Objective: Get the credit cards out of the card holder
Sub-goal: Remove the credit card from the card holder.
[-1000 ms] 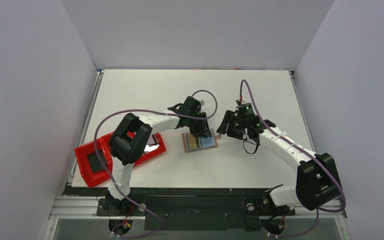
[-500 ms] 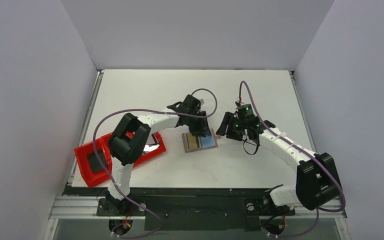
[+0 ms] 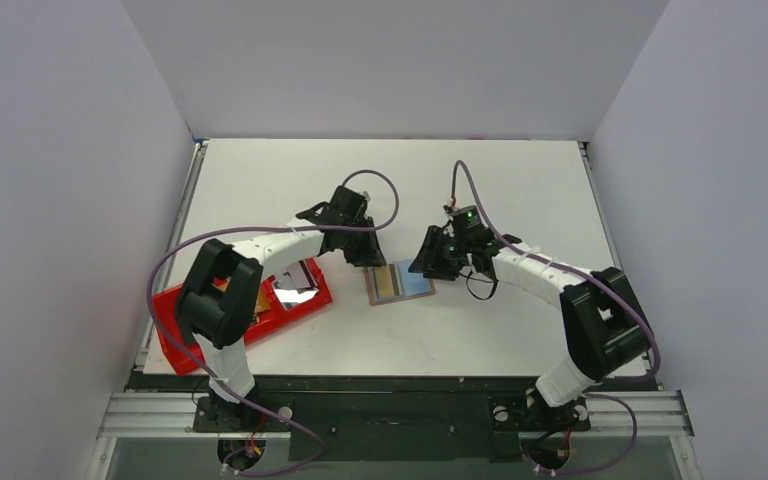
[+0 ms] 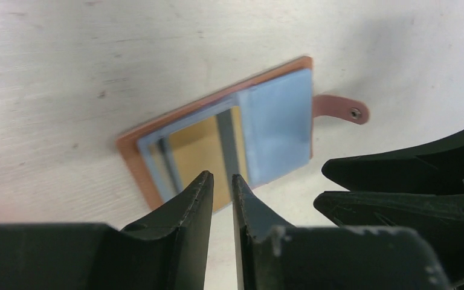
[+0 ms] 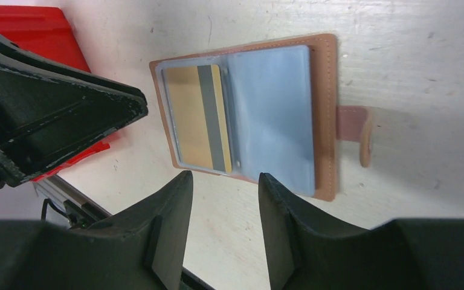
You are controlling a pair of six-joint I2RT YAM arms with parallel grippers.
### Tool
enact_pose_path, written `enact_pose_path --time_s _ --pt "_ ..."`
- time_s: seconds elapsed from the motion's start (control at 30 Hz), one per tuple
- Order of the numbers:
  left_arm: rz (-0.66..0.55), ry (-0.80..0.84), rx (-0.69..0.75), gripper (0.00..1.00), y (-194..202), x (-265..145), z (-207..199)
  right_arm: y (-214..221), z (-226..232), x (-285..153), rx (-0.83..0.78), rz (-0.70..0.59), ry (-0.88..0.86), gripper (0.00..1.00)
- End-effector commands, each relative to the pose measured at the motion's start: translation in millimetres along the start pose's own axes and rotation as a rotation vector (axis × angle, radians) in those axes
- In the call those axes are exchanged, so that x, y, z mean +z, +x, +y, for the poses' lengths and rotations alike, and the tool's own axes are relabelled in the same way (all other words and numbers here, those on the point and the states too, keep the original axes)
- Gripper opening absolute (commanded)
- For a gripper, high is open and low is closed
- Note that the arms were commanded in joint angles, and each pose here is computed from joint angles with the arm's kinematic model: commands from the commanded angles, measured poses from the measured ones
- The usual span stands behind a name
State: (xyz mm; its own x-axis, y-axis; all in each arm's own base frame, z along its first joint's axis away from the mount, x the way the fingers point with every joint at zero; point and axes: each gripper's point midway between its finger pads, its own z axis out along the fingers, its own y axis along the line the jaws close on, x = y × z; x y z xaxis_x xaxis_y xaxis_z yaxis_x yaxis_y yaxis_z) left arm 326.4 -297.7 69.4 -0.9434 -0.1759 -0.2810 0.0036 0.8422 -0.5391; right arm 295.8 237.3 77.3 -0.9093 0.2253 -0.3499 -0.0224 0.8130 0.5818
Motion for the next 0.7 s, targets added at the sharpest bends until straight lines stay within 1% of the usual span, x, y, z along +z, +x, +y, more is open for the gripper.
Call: enact_pose_path --time_s 0.0,0.13,0.27,0.67 --pt "-0.047 -0.033 -0.004 0.13 -9 -10 14 -14 30 17 0.006 -0.006 -0.119 0.40" --pt "-0.026 -0.042 -0.009 0.08 -2 -1 21 -12 29 31 0.018 0.018 -0.131 0.39" --pt "-0.006 -0.046 -0.013 0.05 3 6 25 -9 24 44 0.031 0.038 -0.123 0.36" --pt "0.038 -0.048 -0.007 0.00 17 21 29 0 11 62 0.055 0.072 -0.104 0.32"
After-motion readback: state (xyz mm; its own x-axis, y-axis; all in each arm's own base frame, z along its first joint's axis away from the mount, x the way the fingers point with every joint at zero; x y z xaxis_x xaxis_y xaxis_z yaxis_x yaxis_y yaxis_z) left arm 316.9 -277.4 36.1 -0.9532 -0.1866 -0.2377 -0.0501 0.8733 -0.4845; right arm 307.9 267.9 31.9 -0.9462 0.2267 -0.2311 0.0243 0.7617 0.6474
